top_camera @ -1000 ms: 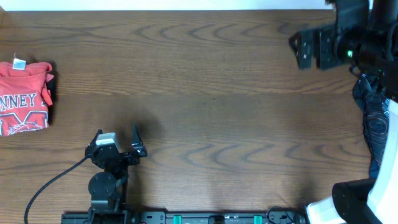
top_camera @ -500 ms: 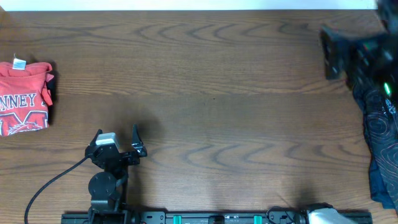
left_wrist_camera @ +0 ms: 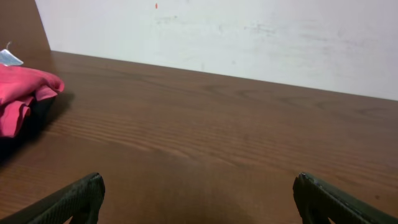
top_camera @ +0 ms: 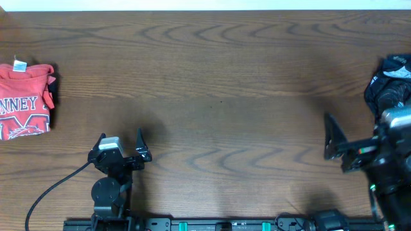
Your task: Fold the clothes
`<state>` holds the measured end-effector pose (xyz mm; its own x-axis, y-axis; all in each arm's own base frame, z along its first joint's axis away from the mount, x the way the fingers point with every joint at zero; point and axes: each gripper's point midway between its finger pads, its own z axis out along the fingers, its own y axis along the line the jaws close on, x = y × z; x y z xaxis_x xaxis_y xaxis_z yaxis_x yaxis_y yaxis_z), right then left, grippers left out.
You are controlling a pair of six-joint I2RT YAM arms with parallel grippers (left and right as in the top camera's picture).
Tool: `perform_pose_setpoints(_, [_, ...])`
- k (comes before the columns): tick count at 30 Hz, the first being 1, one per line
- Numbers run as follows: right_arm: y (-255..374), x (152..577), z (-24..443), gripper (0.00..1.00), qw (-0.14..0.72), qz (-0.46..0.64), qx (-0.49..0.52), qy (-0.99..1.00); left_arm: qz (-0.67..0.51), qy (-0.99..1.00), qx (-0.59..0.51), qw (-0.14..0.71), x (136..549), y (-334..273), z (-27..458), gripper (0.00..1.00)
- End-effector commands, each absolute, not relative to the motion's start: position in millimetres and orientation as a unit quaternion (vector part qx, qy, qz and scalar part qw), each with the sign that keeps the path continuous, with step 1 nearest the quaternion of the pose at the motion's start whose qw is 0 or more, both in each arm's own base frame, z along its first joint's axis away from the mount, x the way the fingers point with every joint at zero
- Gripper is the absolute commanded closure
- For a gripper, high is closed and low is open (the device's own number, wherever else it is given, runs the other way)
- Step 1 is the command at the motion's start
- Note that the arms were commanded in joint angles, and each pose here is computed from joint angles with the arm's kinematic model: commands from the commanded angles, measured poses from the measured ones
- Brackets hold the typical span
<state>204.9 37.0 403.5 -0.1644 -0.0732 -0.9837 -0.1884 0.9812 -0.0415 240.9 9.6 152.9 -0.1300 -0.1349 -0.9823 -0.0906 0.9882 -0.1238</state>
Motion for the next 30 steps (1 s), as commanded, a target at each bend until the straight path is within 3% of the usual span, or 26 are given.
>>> perform_pose_setpoints(1, [39, 202, 375, 0.01, 0.637, 0.072, -0.063, 0.765, -0.015, 0.763, -0.075, 0.642, 241, 9, 136, 0.02])
perform_pose_setpoints(17, [40, 211, 270, 0.01, 0.697, 0.152, 0.012, 0.7, -0.015, 0.763, -0.075, 0.642, 241, 9, 136, 0.02])
perform_pose_setpoints(30, [49, 222, 207, 0.01, 0.661, 0.144, -0.016, 0.736, -0.015, 0.763, -0.075, 0.642, 241, 9, 136, 0.02])
